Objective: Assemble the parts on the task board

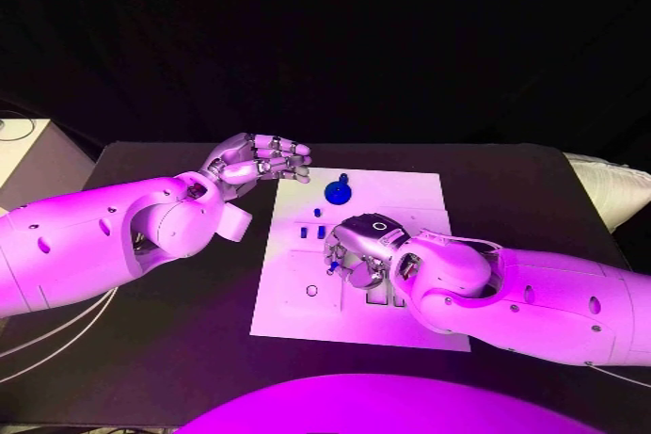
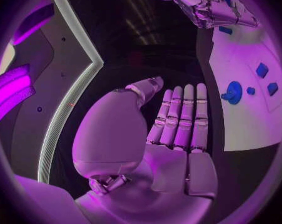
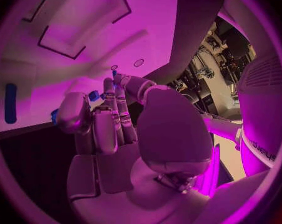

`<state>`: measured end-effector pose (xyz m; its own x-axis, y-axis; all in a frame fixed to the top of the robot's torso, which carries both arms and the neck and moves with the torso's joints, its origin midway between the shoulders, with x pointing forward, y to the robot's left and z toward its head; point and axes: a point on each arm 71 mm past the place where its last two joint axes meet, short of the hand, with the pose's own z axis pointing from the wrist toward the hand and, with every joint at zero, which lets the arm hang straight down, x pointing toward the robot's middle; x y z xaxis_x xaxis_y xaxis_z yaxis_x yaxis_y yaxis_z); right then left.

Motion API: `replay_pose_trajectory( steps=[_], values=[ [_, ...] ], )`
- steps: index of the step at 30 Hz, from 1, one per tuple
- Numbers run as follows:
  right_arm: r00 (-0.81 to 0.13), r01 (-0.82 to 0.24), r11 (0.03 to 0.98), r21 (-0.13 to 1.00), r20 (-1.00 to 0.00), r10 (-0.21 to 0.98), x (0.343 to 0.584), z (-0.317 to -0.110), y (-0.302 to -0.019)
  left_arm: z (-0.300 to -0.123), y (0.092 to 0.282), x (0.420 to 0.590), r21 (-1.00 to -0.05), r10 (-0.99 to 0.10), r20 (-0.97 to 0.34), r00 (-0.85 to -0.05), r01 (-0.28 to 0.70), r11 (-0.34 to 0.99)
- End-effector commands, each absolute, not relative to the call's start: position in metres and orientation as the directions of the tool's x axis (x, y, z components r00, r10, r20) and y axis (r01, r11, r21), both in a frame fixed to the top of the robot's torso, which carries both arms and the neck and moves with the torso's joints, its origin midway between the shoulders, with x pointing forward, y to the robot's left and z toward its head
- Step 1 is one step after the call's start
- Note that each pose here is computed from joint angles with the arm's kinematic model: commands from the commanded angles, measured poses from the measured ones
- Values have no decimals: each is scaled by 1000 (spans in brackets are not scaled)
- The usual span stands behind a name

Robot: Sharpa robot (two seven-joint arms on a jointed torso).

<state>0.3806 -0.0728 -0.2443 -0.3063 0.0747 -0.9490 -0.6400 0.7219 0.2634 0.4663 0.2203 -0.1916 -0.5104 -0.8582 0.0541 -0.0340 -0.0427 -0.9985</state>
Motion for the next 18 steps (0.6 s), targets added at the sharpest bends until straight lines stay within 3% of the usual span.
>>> replay_pose_trajectory(
  steps=[1, 18],
  values=[
    [-301, -641, 731, 233, -953, 40, 380, -247, -73, -191, 218, 465, -998, -853, 63, -519, -26, -57],
    [-302, -637, 733, 238, -952, 46, 380, -250, -72, -191, 219, 465, -998, -854, 62, -517, -32, -53]
  ],
)
